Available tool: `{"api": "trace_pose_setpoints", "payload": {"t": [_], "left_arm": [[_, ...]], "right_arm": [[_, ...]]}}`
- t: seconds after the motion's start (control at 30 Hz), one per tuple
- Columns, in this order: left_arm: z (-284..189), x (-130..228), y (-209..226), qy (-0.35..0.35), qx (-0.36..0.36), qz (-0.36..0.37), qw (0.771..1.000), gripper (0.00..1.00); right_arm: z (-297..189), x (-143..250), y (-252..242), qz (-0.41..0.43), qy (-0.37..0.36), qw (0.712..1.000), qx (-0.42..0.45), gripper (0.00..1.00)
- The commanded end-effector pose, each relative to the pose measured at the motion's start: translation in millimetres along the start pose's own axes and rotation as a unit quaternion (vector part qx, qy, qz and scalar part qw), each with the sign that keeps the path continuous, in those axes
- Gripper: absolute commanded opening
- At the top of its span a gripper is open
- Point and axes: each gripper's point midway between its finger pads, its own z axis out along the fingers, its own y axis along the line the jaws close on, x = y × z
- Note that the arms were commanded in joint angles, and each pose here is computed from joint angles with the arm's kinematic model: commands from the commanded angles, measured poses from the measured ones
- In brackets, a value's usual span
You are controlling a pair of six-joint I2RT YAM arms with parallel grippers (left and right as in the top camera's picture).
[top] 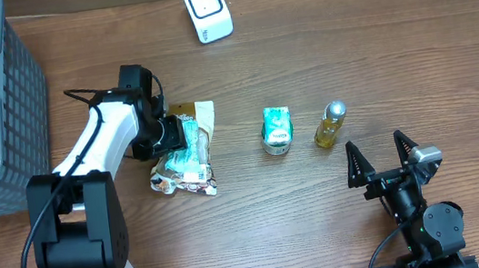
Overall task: Scan the item barcode
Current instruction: 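Lower the PanTree bag with the left gripper onto the table beside the wipes pack, then open the left gripper, release the bag and lift away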
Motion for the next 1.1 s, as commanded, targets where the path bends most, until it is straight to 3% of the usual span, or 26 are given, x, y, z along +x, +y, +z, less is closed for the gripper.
{"api": "trace_pose_setpoints", "payload": {"t": [0.0, 0.63, 0.9, 1.07], "left_arm": [[26, 15, -11, 0.045, 0.035, 0.008, 0.998, 0.52], [37, 13, -88, 0.013, 0.077, -0.005, 0.997, 0.44], [7, -5, -101, -0.034, 0.1, -0.002, 0.994, 0.54], [-25, -9, -107, -0.07, 0.114, 0.015, 0.991, 0.65]], "right_arm": [[0, 1, -1, 0.0, -0.003, 1.0, 0.002, 1.0], [0, 1, -1, 0.0, -0.003, 1.0, 0.002, 1.0], [0, 1, -1, 0.0, -0.003, 1.0, 0.002, 1.0], [0, 1, -1, 0.0, -0.003, 1.0, 0.002, 1.0]]}}
